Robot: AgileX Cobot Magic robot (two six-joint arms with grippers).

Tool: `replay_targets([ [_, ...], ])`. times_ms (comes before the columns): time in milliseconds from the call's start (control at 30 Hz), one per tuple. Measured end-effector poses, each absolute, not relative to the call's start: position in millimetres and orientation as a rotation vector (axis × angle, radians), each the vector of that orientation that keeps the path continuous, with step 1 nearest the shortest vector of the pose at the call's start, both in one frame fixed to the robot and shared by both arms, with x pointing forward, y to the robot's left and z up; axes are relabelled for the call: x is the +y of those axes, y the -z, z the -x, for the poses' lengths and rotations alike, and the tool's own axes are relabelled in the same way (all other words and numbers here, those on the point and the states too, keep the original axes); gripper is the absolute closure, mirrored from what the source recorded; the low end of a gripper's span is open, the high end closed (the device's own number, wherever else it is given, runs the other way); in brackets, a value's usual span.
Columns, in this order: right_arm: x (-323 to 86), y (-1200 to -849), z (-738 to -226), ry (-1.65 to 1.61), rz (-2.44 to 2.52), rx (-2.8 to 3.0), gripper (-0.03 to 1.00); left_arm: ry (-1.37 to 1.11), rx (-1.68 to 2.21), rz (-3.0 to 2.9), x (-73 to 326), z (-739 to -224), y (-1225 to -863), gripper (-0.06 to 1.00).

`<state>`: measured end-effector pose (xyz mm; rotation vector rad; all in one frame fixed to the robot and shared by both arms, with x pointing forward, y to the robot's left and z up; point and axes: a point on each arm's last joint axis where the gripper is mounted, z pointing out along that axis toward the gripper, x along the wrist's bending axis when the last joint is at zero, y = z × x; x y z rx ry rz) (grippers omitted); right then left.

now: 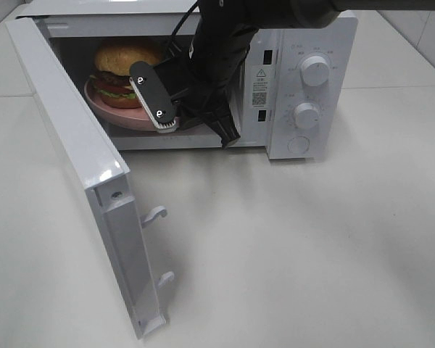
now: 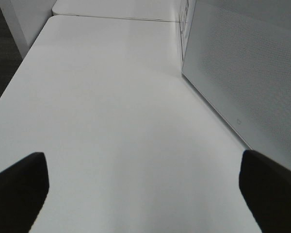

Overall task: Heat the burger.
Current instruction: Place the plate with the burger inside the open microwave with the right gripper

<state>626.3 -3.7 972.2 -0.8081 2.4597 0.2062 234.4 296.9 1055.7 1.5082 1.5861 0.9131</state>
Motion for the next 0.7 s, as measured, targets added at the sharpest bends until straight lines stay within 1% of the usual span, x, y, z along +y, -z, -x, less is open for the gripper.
replay_targets([
  [433,2.0,-952.7,-648.9,-0.194,0.762,2.513,0.91,-0.913,1.586,-1.508,296.9,-234.4,-1055.7,-0.04],
  [700,5.1,-948.4,-661.0,-0.206,0.713,2.509,0.91,-0.913,1.586,-1.508,296.9,-234.4,-1055.7,-0.04],
])
